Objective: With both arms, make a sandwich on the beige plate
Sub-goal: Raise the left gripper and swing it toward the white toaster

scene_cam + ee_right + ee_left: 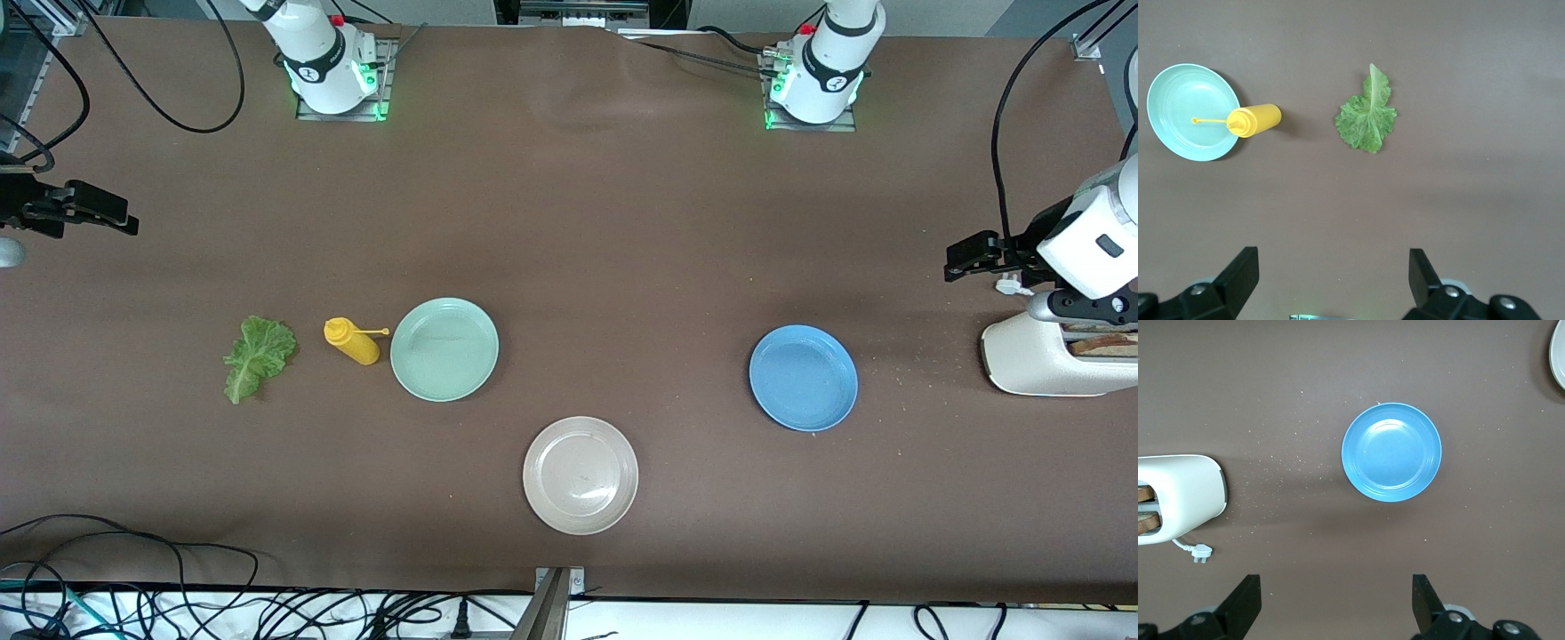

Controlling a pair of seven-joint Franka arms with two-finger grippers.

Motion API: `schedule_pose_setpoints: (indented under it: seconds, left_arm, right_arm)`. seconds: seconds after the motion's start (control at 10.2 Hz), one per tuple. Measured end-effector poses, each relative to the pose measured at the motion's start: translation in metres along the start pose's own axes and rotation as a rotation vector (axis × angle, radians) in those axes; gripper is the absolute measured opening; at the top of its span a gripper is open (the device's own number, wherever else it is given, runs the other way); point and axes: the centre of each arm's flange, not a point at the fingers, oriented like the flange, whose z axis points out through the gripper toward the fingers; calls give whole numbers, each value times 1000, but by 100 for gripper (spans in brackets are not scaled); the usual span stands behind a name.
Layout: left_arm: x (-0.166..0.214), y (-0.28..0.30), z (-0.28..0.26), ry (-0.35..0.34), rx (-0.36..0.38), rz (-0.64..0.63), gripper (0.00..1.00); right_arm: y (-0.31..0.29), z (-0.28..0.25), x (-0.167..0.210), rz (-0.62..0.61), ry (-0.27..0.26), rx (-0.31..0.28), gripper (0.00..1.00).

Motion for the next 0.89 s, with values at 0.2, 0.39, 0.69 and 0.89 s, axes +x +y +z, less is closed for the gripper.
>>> schedule_pose_setpoints:
  seconds: [0.2, 0.39, 0.69, 0.89]
  left_arm:
    - [0, 3, 0, 0, 2, 5, 100]
    - [1, 9, 2, -4, 13, 9, 100]
    - [-2, 16, -5, 8, 27, 11, 100]
    - [-11, 17, -16, 20, 38, 7, 100]
  right_arm:
    - [0, 0, 0, 0, 0, 0, 100]
    - [0, 0, 0, 0, 0, 0, 100]
    - [0, 0, 0, 0, 0, 0, 100]
    - [0, 0, 0, 1, 0, 0, 100]
